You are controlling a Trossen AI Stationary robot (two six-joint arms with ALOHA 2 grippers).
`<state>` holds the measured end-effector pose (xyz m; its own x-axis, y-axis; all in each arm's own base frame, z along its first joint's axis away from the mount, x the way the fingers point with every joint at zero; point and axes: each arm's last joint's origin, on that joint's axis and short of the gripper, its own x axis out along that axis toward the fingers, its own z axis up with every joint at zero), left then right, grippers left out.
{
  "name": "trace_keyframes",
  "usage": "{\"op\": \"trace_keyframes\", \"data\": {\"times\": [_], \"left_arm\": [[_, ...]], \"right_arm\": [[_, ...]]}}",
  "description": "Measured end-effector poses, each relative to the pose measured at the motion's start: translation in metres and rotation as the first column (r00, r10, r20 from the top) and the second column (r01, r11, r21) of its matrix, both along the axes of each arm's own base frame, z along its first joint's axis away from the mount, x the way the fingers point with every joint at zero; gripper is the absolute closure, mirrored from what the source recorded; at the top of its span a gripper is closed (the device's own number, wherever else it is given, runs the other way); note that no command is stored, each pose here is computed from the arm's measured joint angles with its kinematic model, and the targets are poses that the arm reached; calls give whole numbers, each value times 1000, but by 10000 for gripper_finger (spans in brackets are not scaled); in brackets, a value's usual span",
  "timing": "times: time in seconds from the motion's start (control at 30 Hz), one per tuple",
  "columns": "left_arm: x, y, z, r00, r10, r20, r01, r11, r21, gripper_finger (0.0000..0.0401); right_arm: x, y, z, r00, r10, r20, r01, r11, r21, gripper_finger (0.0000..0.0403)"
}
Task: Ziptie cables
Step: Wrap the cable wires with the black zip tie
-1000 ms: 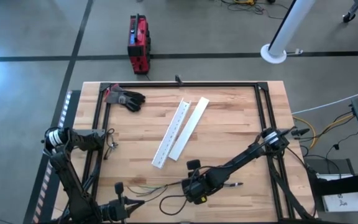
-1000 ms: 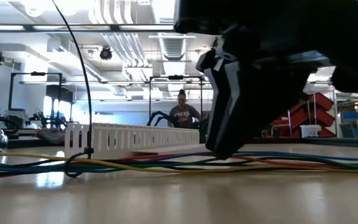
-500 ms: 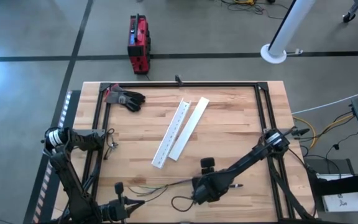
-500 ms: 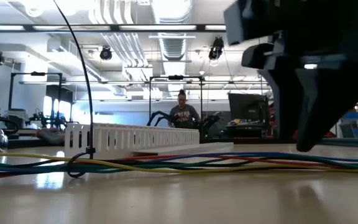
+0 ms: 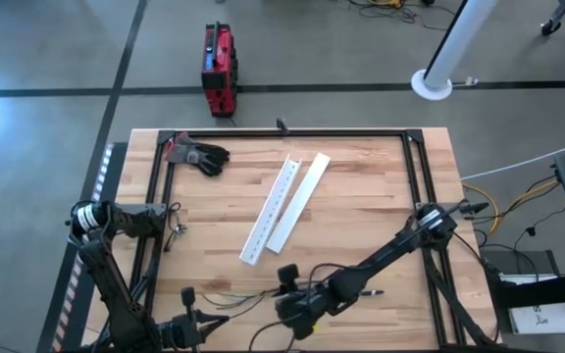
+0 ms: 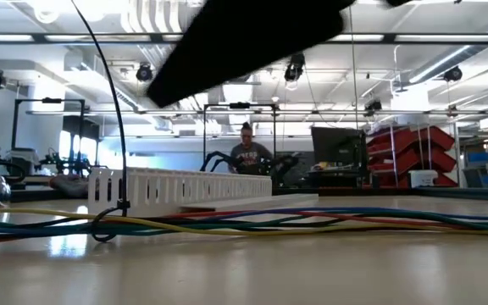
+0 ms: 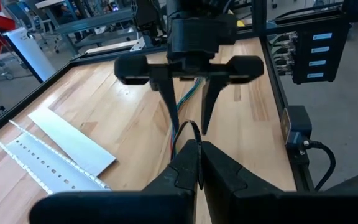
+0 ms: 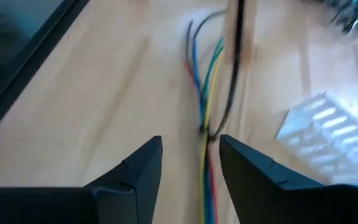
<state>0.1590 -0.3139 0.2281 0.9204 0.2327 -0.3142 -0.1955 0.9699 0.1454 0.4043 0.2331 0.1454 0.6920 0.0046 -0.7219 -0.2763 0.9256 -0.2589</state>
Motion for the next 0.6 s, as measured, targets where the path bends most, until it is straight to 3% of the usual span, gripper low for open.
{"op": "trace_keyframes", "data": {"times": [0.17,0.6], "left_arm": [[2,1,0,1000,7,3,-7,1000,-7,401],[3,1,0,1000,9,3,-9,1000,-4,401]], "right_arm": [[16,-9,-4,996,0,87,-1,1000,9,268],[26,-22,-9,989,140,50,-142,989,42,327]]}}
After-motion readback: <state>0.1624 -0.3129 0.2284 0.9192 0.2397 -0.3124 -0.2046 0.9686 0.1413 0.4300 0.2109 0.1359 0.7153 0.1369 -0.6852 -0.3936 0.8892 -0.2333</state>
